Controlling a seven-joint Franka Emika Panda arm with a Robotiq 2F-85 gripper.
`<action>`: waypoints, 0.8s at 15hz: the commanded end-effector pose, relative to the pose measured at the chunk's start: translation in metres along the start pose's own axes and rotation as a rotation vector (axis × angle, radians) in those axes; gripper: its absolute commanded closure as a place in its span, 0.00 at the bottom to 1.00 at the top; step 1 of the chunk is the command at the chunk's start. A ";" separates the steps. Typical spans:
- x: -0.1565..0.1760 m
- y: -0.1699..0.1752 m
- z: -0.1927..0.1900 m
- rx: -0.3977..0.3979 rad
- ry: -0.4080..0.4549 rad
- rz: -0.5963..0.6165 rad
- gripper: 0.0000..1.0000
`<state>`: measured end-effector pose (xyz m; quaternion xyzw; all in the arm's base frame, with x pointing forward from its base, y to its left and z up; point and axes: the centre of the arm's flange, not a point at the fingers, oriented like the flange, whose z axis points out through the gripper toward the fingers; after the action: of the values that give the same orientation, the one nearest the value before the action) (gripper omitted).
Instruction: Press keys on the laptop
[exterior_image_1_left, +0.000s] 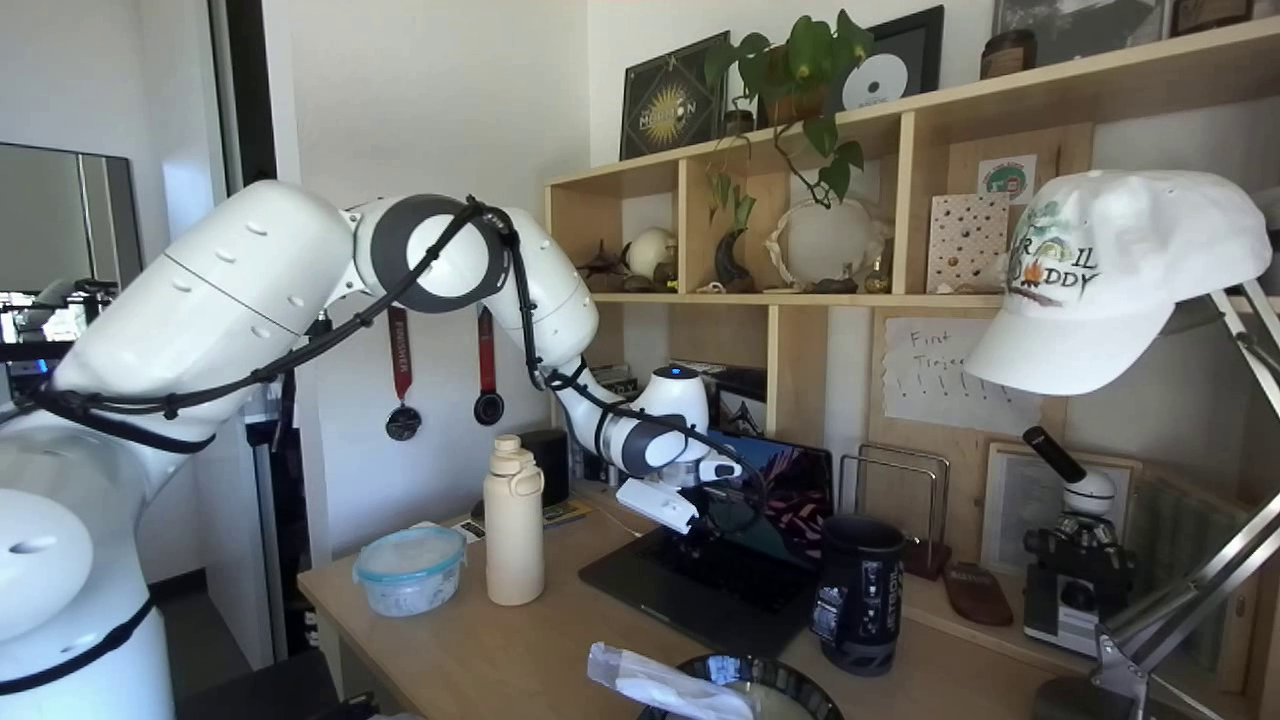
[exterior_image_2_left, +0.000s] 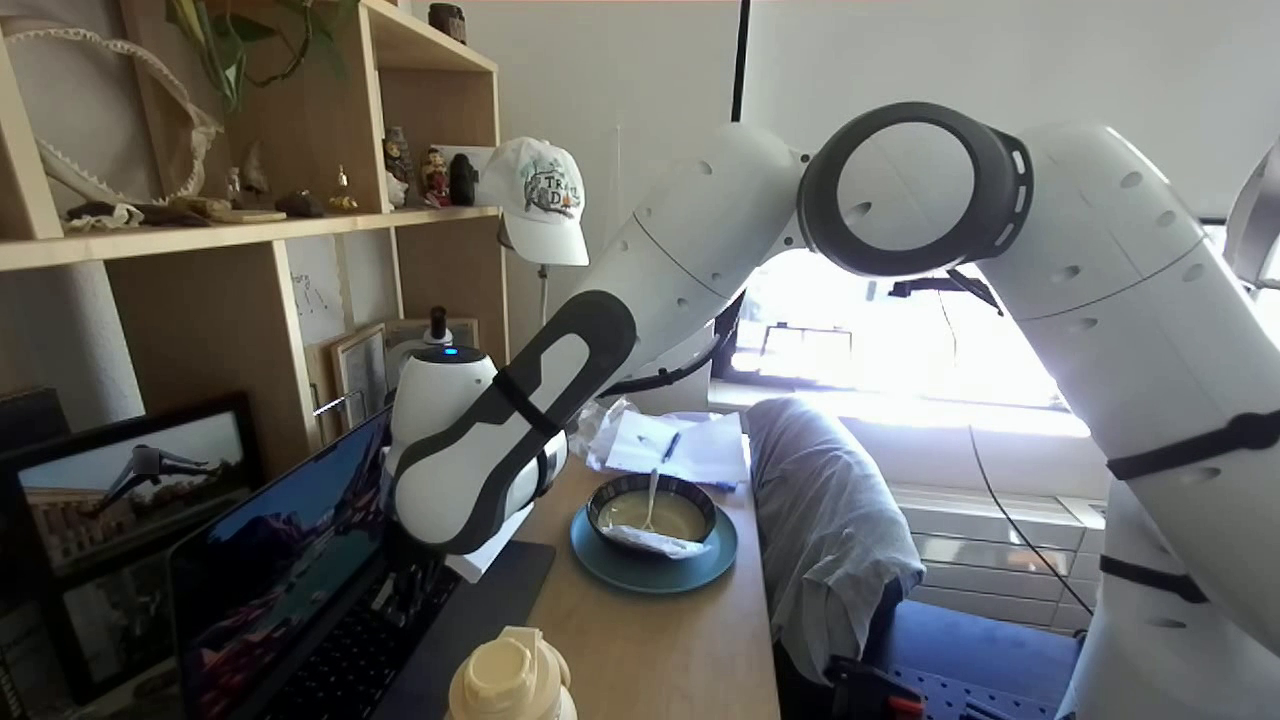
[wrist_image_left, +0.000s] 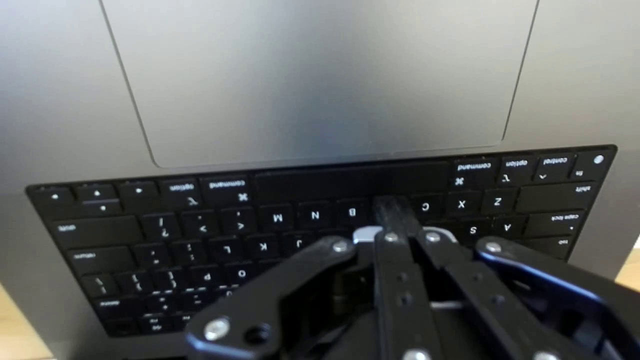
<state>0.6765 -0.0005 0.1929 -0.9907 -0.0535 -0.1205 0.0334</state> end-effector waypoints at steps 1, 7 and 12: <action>-0.002 -0.004 -0.027 0.001 -0.032 -0.026 1.00; -0.007 -0.020 -0.074 -0.026 -0.023 -0.040 1.00; -0.010 -0.035 -0.142 -0.047 -0.006 -0.070 1.00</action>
<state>0.6603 0.0190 0.2819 -0.9885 -0.0793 -0.1271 0.0189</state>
